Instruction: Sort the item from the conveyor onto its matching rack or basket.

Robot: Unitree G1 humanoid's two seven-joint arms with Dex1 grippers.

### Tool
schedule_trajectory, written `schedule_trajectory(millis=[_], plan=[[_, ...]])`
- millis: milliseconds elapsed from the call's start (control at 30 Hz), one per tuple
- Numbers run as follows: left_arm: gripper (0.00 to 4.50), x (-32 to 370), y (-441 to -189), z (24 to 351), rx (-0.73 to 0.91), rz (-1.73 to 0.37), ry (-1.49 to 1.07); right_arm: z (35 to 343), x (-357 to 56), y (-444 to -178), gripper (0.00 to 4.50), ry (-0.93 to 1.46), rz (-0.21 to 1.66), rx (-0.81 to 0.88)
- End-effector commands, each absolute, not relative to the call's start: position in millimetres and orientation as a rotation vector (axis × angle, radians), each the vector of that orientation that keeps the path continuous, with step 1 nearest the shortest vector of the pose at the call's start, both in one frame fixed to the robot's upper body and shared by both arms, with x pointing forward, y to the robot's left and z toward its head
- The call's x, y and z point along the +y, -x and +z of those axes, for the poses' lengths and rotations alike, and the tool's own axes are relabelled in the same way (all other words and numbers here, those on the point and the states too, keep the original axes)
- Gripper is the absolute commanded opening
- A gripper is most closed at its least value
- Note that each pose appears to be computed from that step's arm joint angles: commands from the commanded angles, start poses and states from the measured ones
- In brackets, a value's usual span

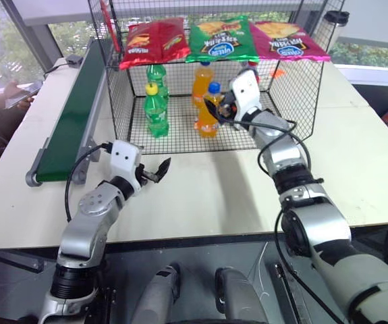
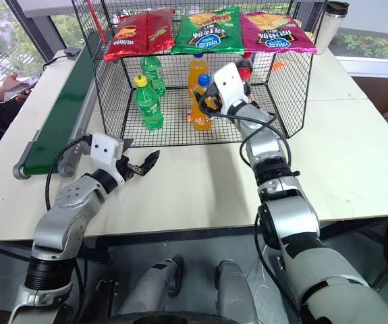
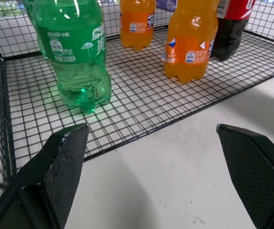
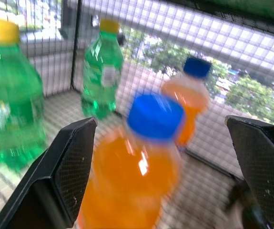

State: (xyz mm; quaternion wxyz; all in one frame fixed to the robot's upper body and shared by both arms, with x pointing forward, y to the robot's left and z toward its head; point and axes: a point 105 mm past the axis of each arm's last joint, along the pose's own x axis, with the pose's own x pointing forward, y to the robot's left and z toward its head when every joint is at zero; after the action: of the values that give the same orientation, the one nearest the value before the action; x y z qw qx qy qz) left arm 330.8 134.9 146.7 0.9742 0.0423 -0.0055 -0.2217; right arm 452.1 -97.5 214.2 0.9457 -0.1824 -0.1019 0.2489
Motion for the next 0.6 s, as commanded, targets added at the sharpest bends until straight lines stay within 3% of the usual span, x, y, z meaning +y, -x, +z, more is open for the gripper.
schedule_trajectory(millis=[33, 267, 433, 600], plan=[[4.50, 132, -329, 158, -0.062, -0.471, -0.089, 225, -101, -436, 4.43, 0.418, 0.576, -0.216], [4.50, 134, -323, 154, -0.036, -0.531, -0.102, 194, -88, -372, 4.43, 0.357, 0.925, -0.040], [4.50, 135, -316, 148, -0.008, -0.566, -0.111, 175, -81, -339, 4.43, 0.329, 1.052, 0.057], [4.50, 132, -306, 139, 0.031, -0.607, -0.119, 163, -77, -324, 4.43, 0.308, 1.096, 0.113]])
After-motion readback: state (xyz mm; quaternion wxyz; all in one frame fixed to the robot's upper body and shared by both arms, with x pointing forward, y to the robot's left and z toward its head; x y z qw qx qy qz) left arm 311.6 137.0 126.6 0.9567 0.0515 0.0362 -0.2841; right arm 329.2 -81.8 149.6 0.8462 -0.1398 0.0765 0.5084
